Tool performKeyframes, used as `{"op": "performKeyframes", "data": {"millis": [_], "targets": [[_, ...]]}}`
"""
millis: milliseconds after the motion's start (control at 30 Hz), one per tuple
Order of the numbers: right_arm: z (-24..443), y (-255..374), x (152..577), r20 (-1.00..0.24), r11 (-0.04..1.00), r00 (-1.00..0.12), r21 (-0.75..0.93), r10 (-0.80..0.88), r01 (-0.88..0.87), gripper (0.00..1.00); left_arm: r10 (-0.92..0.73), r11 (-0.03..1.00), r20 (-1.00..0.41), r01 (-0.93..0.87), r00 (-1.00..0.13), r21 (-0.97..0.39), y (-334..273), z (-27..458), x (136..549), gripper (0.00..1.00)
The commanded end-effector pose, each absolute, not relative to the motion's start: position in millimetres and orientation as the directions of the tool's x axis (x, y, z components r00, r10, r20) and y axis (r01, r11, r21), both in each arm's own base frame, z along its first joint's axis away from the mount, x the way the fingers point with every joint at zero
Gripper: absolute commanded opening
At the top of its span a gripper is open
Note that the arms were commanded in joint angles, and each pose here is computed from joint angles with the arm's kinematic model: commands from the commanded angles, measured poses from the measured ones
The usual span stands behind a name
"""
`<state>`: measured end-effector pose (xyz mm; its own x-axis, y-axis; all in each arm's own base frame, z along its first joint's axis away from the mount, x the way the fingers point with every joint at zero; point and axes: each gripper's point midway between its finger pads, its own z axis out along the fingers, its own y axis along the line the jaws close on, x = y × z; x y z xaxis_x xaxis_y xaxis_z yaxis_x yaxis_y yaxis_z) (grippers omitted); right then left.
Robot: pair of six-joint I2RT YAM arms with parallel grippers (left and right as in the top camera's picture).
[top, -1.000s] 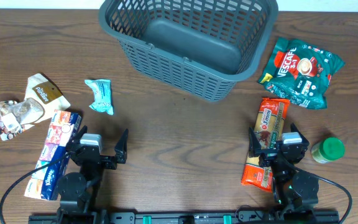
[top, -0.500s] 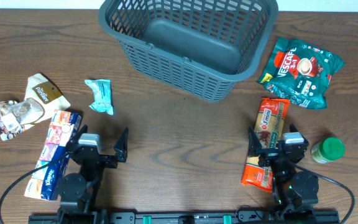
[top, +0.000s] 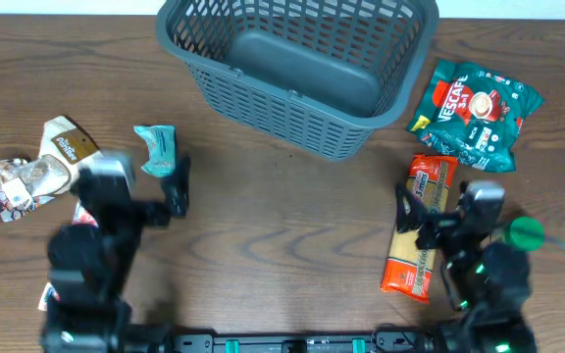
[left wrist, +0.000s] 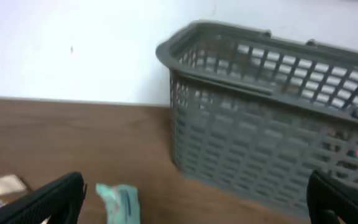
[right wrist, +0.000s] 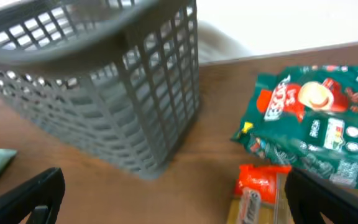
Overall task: Pack container
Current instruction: 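Reach both grippers to the basket's near rim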
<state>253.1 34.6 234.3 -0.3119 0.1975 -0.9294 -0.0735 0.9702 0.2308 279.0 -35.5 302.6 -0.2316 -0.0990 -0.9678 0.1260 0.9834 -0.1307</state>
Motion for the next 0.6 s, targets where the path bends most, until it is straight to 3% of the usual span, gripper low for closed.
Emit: {"op": "performKeyframes", "data": {"millis": [0, 267, 367, 567], "targets": [[282.2, 34.2, 266.0, -0.922, 0.977, -0.352, 0.199, 0.162, -0.071, 0.99, -0.069, 0.986, -0.956, 0.125, -0.285, -0.109, -37.4, 347.0, 298.0, 0.99], [365.1, 38.3, 296.8, -0.818, 0.992, -0.575, 0.063, -0.013, -0.112, 0.99, 0.077, 0.987, -0.883, 0.163, -0.462, 0.0, -39.0, 410.4, 314.9, 0.99], [367.3, 42.1, 299.0, -0.726, 0.99, -0.688, 0.076, -0.025, -0.117, 0.99, 0.079, 0.987, -0.865, 0.163, -0.495, -0.003, -39.0, 418.2, 315.6, 0.99], [351.5, 43.5, 312.6, -0.638, 0.991, -0.77, 0.077, -0.033, -0.107, 0.99, 0.07, 0.986, -0.858, 0.167, -0.509, -0.019, -40.5, 417.2, 310.5, 0.98]]}}
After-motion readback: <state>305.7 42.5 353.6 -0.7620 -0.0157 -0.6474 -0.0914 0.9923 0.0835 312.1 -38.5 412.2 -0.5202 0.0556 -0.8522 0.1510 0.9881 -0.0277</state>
